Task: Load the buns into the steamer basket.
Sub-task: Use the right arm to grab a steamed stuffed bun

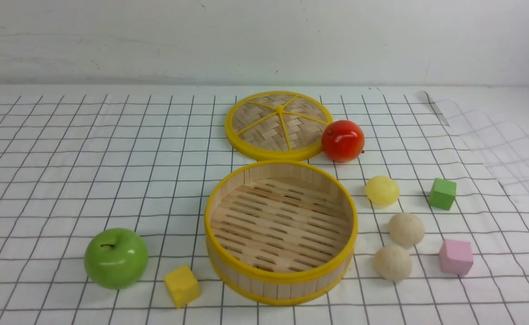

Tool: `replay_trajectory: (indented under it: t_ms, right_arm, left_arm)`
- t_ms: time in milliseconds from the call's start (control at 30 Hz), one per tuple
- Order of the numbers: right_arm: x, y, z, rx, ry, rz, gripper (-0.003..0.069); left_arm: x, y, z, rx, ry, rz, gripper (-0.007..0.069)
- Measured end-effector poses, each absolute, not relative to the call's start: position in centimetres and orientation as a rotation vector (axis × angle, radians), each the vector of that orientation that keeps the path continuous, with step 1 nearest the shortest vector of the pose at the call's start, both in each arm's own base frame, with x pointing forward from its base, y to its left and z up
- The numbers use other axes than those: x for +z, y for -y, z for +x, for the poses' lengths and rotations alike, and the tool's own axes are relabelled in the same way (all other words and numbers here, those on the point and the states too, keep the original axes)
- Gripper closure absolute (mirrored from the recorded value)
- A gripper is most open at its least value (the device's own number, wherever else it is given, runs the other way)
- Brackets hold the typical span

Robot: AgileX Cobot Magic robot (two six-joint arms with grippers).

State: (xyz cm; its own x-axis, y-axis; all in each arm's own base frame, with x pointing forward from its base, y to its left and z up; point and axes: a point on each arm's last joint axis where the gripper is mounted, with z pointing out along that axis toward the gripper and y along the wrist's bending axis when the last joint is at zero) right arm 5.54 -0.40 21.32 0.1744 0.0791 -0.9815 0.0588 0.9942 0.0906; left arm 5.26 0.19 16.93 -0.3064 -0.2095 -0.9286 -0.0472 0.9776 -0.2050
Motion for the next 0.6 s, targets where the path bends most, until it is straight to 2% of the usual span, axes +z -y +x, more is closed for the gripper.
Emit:
replay_trajectory:
  t_ms: [100,200,267,300,467,500,533,600]
  right_arm:
    - [22.7,0.4,5.2,0.048,-1.25,0.155,0.0418]
    - [23.6,0.5,5.0,0.217,-1.191,0.257,0.0418]
    - [24.6,0.5,4.8,0.26,-1.18,0.289,0.0418]
    - [26.4,0.5,4.7,0.29,-1.174,0.308,0.0418]
    - [34.9,0.4,5.5,0.304,-1.3,0.338,0.0418]
    - [34.9,0.4,5.5,0.304,-1.3,0.338,0.0418]
    - [37.0,0.5,6.6,0.283,-1.375,0.343,0.0418]
    - [38.1,0.6,8.6,0.256,-1.501,0.361,0.0418]
  left_arm:
    - [16.9,-0.2,5.3,-0.162,-1.879,-0.186,0.0387]
    - [16.9,-0.2,5.3,-0.162,-1.879,-0.186,0.0387]
    - [16.9,-0.2,5.3,-0.162,-1.879,-0.186,0.0387]
    - [16.9,-0.2,5.3,-0.162,-1.879,-0.186,0.0387]
    - [16.9,-0.2,5.3,-0.162,-1.879,-0.186,0.0387]
    - [16.9,-0.2,5.3,-0.162,-1.879,-0.186,0.0387]
    - [16.9,-0.2,5.3,-0.162,-1.879,-0.186,0.0387]
    - [16.9,-0.2,5.3,-0.162,-1.879,-0.186,0.0387]
